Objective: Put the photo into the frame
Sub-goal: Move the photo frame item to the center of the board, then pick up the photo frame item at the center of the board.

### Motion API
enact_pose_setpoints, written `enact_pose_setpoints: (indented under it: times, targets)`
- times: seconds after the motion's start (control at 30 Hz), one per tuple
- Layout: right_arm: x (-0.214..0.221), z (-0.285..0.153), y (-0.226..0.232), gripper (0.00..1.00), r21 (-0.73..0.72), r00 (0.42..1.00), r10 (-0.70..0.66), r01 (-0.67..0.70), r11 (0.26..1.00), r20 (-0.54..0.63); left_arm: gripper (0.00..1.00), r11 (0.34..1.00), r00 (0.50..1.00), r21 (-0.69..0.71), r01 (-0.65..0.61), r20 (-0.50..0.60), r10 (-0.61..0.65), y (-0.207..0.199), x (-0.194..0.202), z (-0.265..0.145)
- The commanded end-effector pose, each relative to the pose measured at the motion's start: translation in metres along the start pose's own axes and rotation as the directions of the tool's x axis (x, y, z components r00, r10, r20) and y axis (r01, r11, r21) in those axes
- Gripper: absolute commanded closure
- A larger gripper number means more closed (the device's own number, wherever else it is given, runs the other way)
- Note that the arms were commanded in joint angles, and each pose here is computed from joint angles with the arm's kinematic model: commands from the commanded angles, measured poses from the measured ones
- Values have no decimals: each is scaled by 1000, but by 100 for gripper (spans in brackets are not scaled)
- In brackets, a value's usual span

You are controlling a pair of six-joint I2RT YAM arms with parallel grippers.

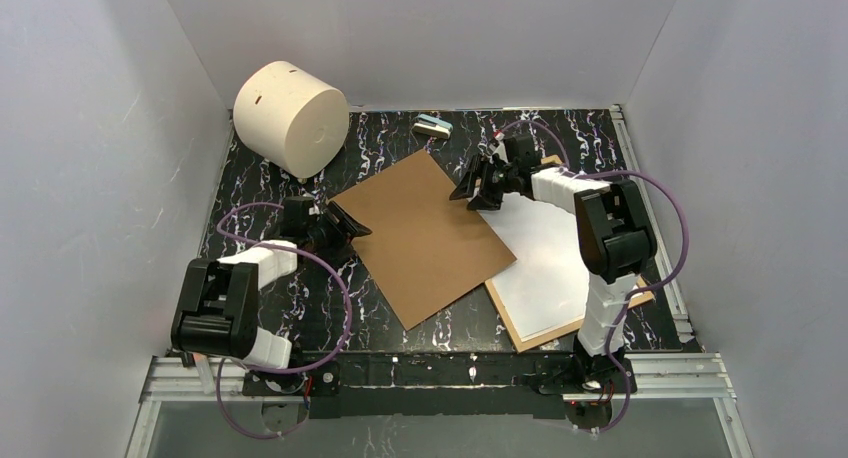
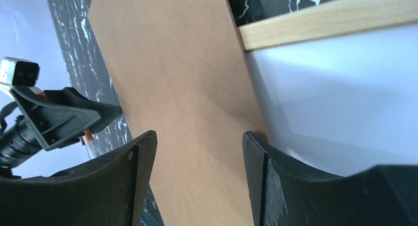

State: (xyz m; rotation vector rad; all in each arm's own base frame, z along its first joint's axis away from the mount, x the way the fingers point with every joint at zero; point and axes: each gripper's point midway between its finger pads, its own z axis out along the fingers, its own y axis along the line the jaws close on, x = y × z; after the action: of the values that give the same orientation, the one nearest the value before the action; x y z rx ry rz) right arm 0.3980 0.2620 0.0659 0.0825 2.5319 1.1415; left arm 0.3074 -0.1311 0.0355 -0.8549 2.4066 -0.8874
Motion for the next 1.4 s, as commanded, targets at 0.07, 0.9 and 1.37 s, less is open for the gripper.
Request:
enact_pose_setpoints:
  times: [0.07,0.9,1.37]
  targets:
    - [7,-24,-18,26,126,996,-82,84,989,-23,30,972,984,-237,-5,-172,-37,60,46,-6]
    - [28,-25,10,25,-79,973,-159,147,986,-169,31,992,953,-129,-6,-301,-33,39,56,8]
    - [48,-90,103,40,-432,958,-189,80,898,-216,34,988,954,-151,-44,-301,-4,43,52,10]
